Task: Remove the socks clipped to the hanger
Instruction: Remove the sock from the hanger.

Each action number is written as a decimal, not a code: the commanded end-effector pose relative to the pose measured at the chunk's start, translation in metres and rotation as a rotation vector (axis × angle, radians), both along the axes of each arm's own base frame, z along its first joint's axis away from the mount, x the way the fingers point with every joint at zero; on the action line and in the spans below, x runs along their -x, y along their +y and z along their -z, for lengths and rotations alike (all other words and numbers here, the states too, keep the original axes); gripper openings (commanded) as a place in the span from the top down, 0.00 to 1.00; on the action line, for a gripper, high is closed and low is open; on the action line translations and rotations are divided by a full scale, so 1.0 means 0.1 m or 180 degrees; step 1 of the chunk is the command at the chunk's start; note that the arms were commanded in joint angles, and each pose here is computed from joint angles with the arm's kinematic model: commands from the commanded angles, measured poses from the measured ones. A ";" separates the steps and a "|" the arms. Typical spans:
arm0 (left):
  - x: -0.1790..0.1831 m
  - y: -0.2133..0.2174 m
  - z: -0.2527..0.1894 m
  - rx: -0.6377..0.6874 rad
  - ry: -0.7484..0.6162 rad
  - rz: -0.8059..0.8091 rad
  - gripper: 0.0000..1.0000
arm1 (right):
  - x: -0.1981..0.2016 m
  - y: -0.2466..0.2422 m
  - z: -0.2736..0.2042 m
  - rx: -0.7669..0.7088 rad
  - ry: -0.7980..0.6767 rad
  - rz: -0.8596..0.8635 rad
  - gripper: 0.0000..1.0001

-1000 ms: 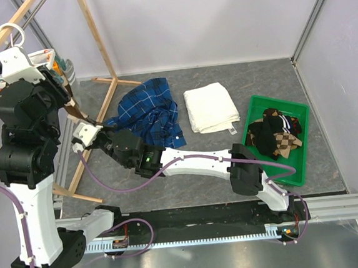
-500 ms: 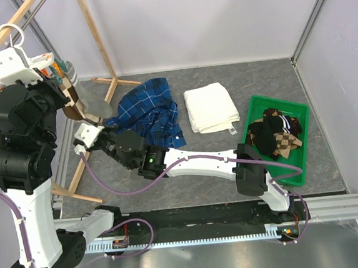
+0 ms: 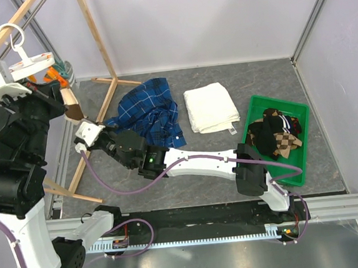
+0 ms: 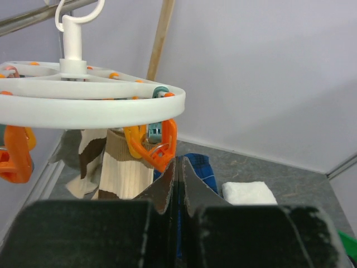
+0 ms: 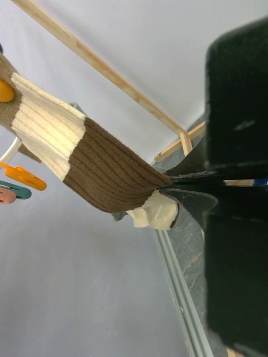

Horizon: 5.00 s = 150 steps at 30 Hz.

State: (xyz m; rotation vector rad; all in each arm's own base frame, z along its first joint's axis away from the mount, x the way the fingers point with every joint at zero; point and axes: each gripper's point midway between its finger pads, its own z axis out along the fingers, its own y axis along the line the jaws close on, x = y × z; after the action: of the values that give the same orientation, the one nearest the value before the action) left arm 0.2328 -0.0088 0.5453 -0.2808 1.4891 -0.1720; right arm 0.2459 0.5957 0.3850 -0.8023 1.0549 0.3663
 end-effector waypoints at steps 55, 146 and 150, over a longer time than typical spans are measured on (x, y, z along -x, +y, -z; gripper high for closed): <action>0.14 -0.55 -0.34 -0.0027 -0.0372 0.1017 0.48 | 0.39 -0.03 -0.60 -0.0758 0.0247 -0.0655 1.00; -0.18 0.20 -0.26 0.0143 -0.0369 -0.0443 0.63 | 0.15 -0.16 -0.83 -0.0994 0.0357 -0.0989 1.00; -0.03 0.39 -0.31 0.0106 -0.0427 -0.0725 0.63 | 0.04 -0.14 -0.84 -0.1109 0.0450 -0.1108 1.00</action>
State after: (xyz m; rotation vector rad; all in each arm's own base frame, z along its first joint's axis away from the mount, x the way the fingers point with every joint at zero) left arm 0.2529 0.0027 0.5712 -0.3900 1.3408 -0.1682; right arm 0.2335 0.5966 0.4182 -0.7629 1.0263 0.7784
